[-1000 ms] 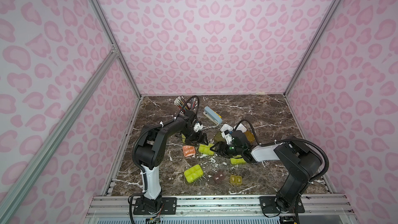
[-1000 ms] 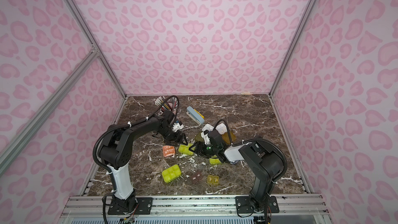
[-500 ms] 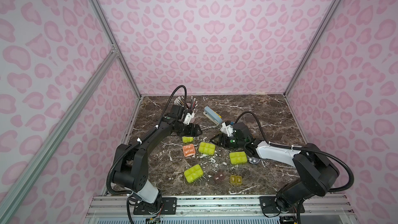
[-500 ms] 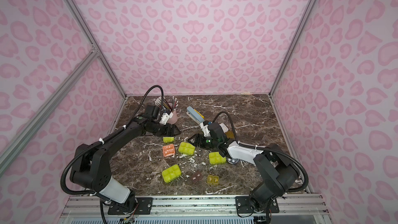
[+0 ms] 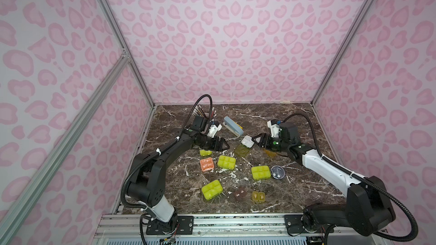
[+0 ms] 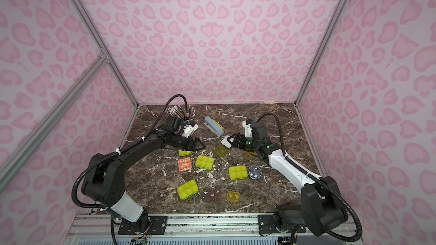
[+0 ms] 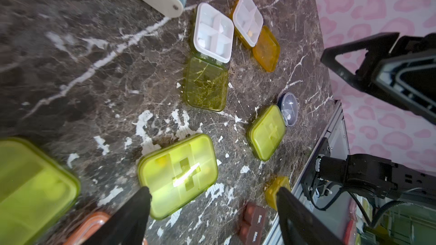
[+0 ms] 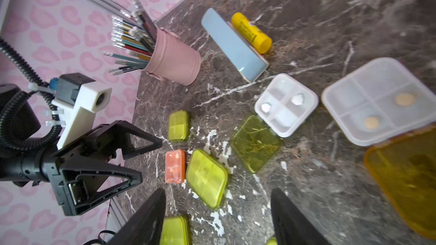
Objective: Close pillboxes
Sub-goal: Close the lid on the pillbox.
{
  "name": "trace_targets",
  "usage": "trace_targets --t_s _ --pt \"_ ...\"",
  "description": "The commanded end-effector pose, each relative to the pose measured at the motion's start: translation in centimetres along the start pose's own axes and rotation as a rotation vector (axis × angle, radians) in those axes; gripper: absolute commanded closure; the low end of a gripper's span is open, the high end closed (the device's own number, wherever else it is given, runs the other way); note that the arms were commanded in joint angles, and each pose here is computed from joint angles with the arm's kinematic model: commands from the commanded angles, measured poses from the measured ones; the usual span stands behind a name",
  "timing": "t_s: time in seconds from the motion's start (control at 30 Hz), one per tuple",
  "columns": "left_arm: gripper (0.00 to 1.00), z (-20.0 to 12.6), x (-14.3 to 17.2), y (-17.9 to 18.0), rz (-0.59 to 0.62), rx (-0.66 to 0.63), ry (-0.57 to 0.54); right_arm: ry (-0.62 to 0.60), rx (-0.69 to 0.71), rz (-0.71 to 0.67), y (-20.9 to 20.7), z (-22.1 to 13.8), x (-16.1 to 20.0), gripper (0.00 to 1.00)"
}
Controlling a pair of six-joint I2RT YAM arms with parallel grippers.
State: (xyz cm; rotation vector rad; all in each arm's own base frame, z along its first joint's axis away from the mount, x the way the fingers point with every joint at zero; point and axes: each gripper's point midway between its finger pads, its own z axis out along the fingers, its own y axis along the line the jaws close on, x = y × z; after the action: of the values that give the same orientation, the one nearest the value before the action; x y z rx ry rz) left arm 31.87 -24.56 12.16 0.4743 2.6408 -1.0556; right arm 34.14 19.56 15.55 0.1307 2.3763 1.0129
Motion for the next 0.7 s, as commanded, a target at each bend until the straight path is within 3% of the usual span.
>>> trace_targets --t_s 0.0,0.23,0.67 --pt "0.15 1.5 -0.5 -0.9 -0.074 0.051 0.022 0.049 -0.004 -0.016 -1.2 0.5 -0.6 0.29" --pt "0.15 5.2 -1.5 -1.4 -0.142 0.02 0.091 0.043 0.0 0.002 -3.3 2.6 -3.3 0.29" --pt "0.17 8.4 -1.2 0.0 -0.239 -0.002 0.143 0.139 0.026 -0.088 -5.6 7.1 -4.9 0.45"
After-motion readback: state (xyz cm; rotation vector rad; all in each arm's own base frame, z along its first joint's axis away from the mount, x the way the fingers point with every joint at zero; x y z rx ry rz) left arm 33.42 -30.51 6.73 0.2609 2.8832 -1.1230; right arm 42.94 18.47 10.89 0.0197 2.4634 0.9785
